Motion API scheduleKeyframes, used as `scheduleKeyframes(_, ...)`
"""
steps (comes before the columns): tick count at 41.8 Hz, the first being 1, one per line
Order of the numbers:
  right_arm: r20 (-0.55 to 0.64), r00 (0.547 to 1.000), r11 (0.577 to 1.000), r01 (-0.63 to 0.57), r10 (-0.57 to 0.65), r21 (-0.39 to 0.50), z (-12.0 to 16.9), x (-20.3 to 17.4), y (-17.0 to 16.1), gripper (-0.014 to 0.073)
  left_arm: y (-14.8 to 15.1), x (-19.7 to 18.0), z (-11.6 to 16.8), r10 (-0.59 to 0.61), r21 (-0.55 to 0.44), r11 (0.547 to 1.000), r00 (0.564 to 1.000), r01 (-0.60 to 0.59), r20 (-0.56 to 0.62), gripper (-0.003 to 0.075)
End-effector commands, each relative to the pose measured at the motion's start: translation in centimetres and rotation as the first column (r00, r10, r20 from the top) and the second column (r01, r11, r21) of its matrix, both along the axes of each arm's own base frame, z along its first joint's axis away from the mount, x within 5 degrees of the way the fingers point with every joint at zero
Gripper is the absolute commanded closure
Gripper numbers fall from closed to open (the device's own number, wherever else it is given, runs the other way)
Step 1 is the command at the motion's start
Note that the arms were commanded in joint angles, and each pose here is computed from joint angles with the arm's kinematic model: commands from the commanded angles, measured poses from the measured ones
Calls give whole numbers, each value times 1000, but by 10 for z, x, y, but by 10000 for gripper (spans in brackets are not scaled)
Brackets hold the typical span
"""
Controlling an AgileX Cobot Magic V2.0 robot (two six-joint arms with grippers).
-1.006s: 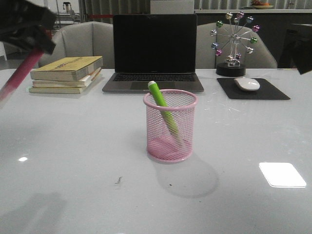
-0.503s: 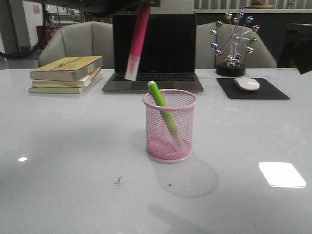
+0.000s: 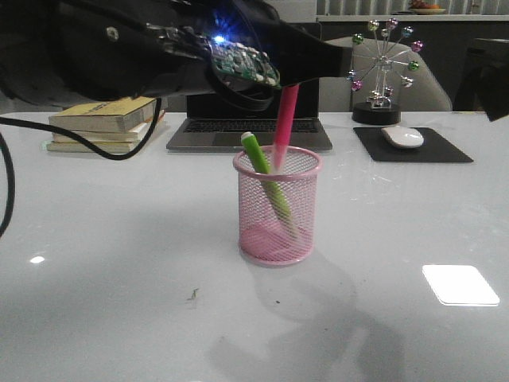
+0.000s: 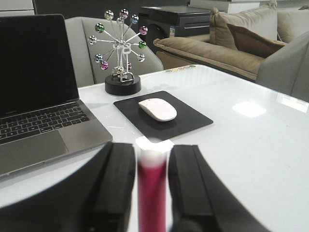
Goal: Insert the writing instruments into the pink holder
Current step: 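Lift the pink marker and insert it into the pink holder, then release the pink marker and raise the left gripper away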
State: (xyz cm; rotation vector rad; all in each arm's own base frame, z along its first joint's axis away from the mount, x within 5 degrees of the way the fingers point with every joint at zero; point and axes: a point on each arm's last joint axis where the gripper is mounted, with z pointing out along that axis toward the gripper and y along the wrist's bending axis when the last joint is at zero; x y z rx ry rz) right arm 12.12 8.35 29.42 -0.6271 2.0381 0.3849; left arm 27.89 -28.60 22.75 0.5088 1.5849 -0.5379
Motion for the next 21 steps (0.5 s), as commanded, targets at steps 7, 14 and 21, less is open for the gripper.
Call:
scheduleKeyframes(7, 91, 996, 999, 4, -8, 42, 15, 3, 0, 141, 2, -5, 47, 8, -130, 991, 991, 9, 133, 336)
scheduleKeyframes(14, 91, 996, 999, 4, -8, 42, 15, 3, 0, 141, 17, -24, 86, -40, -112, 993, 996, 48, 79, 336)
scheduleKeyframes(21, 91, 996, 999, 4, -8, 42, 15, 3, 0, 141, 44, -54, 128, -110, -58, 992, 994, 110, 3, 336)
